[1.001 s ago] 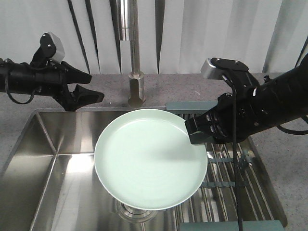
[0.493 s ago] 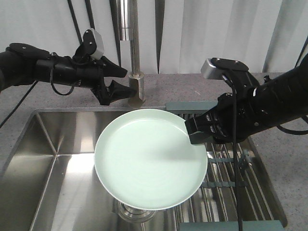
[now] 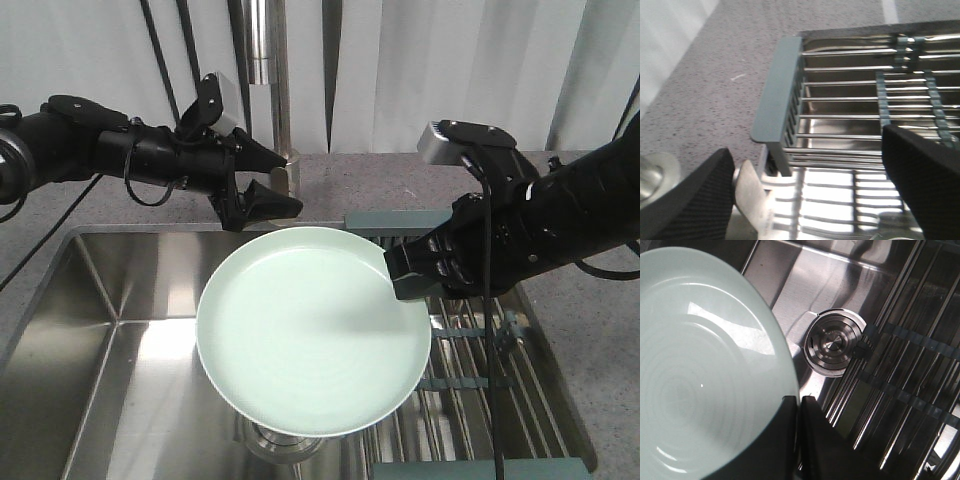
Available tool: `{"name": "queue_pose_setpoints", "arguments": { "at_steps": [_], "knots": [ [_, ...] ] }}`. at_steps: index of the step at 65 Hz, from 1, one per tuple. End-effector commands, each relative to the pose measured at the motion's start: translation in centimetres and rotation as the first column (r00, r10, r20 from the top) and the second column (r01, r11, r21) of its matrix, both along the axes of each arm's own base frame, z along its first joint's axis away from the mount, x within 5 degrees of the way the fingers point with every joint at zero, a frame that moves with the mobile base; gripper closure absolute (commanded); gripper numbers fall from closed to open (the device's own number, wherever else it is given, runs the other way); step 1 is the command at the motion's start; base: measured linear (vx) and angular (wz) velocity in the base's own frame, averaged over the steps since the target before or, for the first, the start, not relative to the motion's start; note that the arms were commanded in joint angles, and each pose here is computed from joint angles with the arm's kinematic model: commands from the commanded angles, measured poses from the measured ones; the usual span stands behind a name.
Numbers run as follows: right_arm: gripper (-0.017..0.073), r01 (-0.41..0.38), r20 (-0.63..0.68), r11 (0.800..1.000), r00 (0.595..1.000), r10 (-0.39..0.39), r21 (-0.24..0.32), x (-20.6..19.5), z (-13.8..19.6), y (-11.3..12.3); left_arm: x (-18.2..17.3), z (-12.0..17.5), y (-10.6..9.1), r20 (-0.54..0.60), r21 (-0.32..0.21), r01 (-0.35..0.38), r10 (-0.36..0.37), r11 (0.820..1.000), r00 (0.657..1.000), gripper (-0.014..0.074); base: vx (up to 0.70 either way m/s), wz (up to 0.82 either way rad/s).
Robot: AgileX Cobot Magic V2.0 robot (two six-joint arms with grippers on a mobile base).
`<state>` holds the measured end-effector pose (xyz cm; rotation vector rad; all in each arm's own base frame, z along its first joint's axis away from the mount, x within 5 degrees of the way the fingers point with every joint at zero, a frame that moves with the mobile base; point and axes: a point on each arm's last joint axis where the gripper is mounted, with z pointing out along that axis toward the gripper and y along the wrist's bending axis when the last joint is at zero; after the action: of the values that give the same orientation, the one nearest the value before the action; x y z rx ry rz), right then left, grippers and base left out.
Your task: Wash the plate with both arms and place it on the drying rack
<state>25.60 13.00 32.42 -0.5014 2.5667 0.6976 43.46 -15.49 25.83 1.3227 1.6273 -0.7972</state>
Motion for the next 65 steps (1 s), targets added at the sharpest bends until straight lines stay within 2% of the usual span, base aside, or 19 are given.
{"name": "queue_pose_setpoints", "arguments": {
  "at_steps": [1, 8, 20, 26, 35, 36, 43, 45, 49, 57, 65],
  "knots": [
    [0.0568, 0.018, 0.08, 0.998, 0.997, -0.023, 0.06, -0.2, 2.0, -0.1, -1.8, 3.8, -0.5, 0.014, -0.069, 0.099, -0.098, 0.993, 0.995, 0.0017, 0.0, 0.0],
    [0.0568, 0.018, 0.08, 0.998, 0.997, -0.023, 0.06, -0.2, 2.0, -0.1, -2.1, 3.5, -0.4, -0.021, -0.033, 0.116, -0.116, 0.993, 0.993, 0.0017, 0.0, 0.0],
    [0.0568, 0.018, 0.08, 0.998, 0.997, -0.023, 0.06, -0.2, 2.0, -0.1, -2.4, 4.6, -0.3, -0.03, -0.039, 0.083, -0.084, 0.996, 0.996, 0.0017, 0.0, 0.0],
    [0.0568, 0.018, 0.08, 0.998, 0.997, -0.023, 0.06, -0.2, 2.0, -0.1, -2.4, 5.8, 0.1, -0.07, -0.038, -0.014, 0.011, 0.999, 0.997, 0.0017, 0.0, 0.0],
    [0.0568, 0.018, 0.08, 0.998, 0.997, -0.023, 0.06, -0.2, 2.0, -0.1, -2.9, 7.7, 1.0, -0.103, 0.011, -0.143, 0.143, 0.99, 0.984, 0.0017, 0.0, 0.0],
    [0.0568, 0.018, 0.08, 0.998, 0.997, -0.023, 0.06, -0.2, 2.0, -0.1, -3.5, 8.7, 1.6, -0.118, 0.032, -0.193, 0.195, 0.981, 0.974, 0.0017, 0.0, 0.0],
    [0.0568, 0.018, 0.08, 0.998, 0.997, -0.023, 0.06, -0.2, 2.0, -0.1, -4.3, 10.2, 2.7, -0.154, 0.084, -0.288, 0.298, 0.954, 0.942, 0.0017, 0.0, 0.0],
    [0.0568, 0.018, 0.08, 0.998, 0.997, -0.023, 0.06, -0.2, 2.0, -0.1, -4.5, 10.6, 2.9, -0.175, 0.098, -0.324, 0.337, 0.941, 0.925, 0.0017, 0.0, 0.0],
    [0.0568, 0.018, 0.08, 0.998, 0.997, -0.023, 0.06, -0.2, 2.0, -0.1, -4.8, 11.3, 4.0, -0.231, 0.124, -0.434, 0.451, 0.892, 0.862, 0.0017, 0.0, 0.0],
    [0.0568, 0.018, 0.08, 0.998, 0.997, -0.023, 0.06, -0.2, 2.0, -0.1, -5.3, 12.1, 6.6, -0.234, 0.228, -0.595, 0.636, 0.771, 0.735, 0.0017, 0.0, 0.0],
    [0.0568, 0.018, 0.08, 0.998, 0.997, -0.023, 0.06, -0.2, 2.0, -0.1, -6.1, 13.0, 9.0, -0.23, 0.299, -0.695, 0.756, 0.654, 0.613, 0.0019, 0.0, 0.0]
  ]
}}
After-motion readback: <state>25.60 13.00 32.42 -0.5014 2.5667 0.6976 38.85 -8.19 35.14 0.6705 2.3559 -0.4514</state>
